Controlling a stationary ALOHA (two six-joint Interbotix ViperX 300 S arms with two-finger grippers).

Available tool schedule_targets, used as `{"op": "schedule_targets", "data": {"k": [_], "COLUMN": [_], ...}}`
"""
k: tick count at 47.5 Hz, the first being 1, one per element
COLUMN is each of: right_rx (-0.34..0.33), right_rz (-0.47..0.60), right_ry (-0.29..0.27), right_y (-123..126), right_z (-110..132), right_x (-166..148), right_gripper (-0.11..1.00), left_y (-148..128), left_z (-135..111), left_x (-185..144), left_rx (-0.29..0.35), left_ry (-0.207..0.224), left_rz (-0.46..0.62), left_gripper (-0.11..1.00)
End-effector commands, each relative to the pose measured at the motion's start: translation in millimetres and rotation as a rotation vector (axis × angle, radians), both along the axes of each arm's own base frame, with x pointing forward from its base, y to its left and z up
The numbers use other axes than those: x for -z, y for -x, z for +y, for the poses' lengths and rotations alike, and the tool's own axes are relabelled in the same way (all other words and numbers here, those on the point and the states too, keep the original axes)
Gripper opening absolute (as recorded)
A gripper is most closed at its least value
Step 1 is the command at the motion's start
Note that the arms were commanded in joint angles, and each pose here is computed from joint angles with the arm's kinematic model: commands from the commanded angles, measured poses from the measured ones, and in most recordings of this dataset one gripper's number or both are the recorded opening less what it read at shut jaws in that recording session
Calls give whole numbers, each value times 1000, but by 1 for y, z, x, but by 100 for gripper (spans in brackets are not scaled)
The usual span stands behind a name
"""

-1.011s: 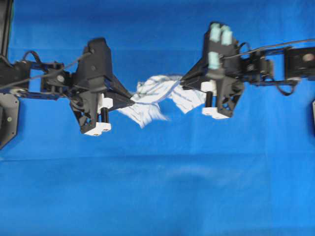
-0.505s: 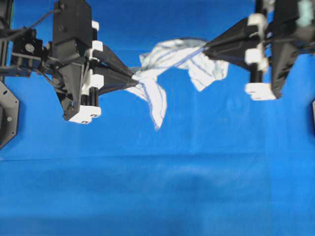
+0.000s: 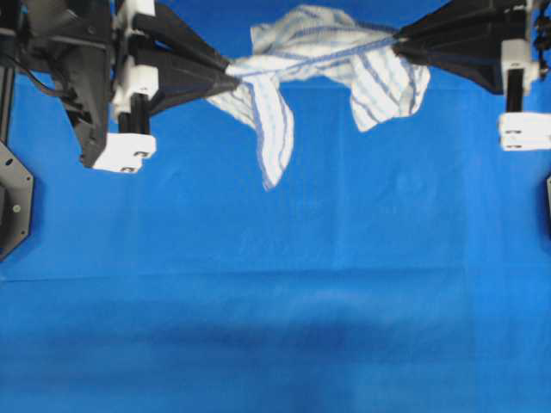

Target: Lift the towel with both arms.

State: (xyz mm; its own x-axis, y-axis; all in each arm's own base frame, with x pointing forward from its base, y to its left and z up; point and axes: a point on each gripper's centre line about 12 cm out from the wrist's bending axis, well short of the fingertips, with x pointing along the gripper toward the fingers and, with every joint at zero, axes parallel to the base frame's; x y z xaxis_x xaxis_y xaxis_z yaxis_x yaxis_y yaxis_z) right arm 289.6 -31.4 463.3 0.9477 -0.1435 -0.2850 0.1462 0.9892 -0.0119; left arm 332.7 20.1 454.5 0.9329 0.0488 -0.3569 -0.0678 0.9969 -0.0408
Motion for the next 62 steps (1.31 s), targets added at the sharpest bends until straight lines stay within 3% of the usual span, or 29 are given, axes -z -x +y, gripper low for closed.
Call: {"op": "schedule_targets", "data": {"k": [1, 15, 17, 26, 28, 31, 40, 46, 62], "right_rx": [0, -16, -17, -15, -13, -13, -12, -15, -54], "right_rz": [-46, -42, -43, -40, -40, -39, -31, -2, 168], "right_ry": [14, 24, 25, 37, 40, 38, 35, 28, -15], "right_y": [8, 7, 7, 7, 7, 7, 6, 3, -22], "right_z": [0, 4, 4, 3, 3, 3, 3, 4, 13], "right_x": [-17, -16, -17, -16, -16, -16, -13, 0, 98], "right_gripper": [6, 7, 10, 63, 68, 64, 63, 63, 63], "left_y": [6, 8, 9, 12, 11, 11, 10, 3, -21], "left_z": [1, 0, -2, -7, -7, -7, -7, -9, -22], "left_x": [-17, -25, -27, -26, -23, -22, -14, 9, 114], "left_rx": [2, 30, 34, 40, 40, 38, 37, 43, 86], "left_ry": [-20, -106, -106, -85, -79, -76, -69, -64, -55], "left_rz": [-43, -111, -134, -162, -158, -155, -137, -94, 33], "left_gripper": [3, 6, 13, 69, 80, 90, 88, 88, 88]}}
